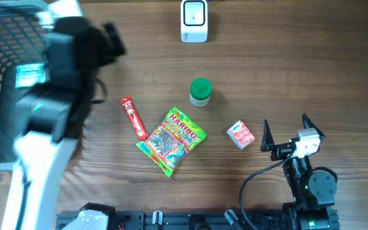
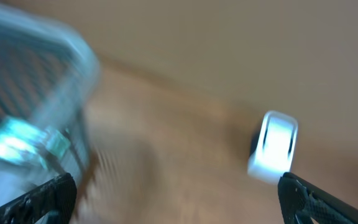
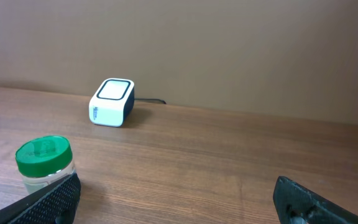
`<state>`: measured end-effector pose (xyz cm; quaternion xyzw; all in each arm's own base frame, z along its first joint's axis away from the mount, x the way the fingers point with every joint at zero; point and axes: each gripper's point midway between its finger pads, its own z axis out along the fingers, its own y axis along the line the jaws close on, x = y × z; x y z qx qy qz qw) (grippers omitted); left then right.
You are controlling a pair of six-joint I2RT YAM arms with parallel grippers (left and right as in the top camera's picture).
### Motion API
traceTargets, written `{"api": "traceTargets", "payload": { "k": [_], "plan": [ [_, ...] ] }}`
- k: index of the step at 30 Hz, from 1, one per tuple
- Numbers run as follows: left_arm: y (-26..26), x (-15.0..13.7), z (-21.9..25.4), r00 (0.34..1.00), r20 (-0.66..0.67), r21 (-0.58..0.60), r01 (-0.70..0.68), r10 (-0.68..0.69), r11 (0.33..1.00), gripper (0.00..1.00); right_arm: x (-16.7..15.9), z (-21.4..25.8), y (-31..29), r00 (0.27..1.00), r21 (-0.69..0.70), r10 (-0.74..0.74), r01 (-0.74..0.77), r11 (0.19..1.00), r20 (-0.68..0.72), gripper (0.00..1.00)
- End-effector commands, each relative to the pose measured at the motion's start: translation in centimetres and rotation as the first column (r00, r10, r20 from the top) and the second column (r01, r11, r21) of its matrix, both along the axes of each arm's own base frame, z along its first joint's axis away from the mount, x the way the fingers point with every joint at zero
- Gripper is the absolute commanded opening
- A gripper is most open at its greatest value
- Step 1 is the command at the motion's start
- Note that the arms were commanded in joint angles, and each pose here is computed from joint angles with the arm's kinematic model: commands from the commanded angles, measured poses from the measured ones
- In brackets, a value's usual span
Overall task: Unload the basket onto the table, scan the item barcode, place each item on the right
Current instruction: 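Place the Nescafe stick on the table left of the bag, then grasp the mint-green Zappy wipes pack in the basket with the left gripper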
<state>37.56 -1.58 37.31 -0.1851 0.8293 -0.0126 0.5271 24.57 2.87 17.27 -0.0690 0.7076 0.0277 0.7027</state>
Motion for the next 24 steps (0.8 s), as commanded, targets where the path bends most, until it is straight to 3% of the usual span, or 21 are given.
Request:
{"api": "traceTargets", "payload": {
  "k": [1,3,5,9,13,19,24],
  "plan": [
    [8.3,-2.4,1.5,0.971,0.030,-0.025,-0.238,0.239,0.971,1.00,0.0,0.1,-0.1,1.000,-0.018,-0.007,0.008,1.000,0.007,1.00],
    [13.3,-3.7,-0.2,0.907,-0.020,-0.103,-0.420,0.420,0.902,1.00,0.0,0.1,-0.1,1.000,-0.017,-0.007,0.008,1.000,0.007,1.00],
    [18.5,-4.9,-3.2,0.817,-0.100,-0.237,-0.574,0.568,0.784,1.00,0.0,0.1,-0.1,1.000,-0.017,-0.007,0.008,1.000,0.007,1.00],
    [22.9,-4.0,-9.7,0.796,-0.286,-0.479,-0.601,0.533,0.640,1.00,0.0,0.1,-0.1,1.000,-0.017,-0.007,0.008,1.000,0.007,1.00],
    [26.1,-2.5,-17.5,0.752,-0.456,-0.528,-0.659,0.476,0.536,1.00,0.0,0.1,-0.1,1.000,-0.017,-0.007,0.008,1.000,0.007,1.00],
    [27.1,1.0,-29.9,0.684,-0.621,-0.485,-0.719,0.383,0.498,1.00,0.0,0.1,-0.1,1.000,-0.017,-0.007,0.008,1.000,0.007,1.00],
    [26.4,4.1,-32.2,0.724,-0.587,-0.496,-0.676,0.364,0.545,1.00,0.0,0.1,-0.1,1.000,-0.017,-0.007,0.008,1.000,0.007,1.00]
  ]
}}
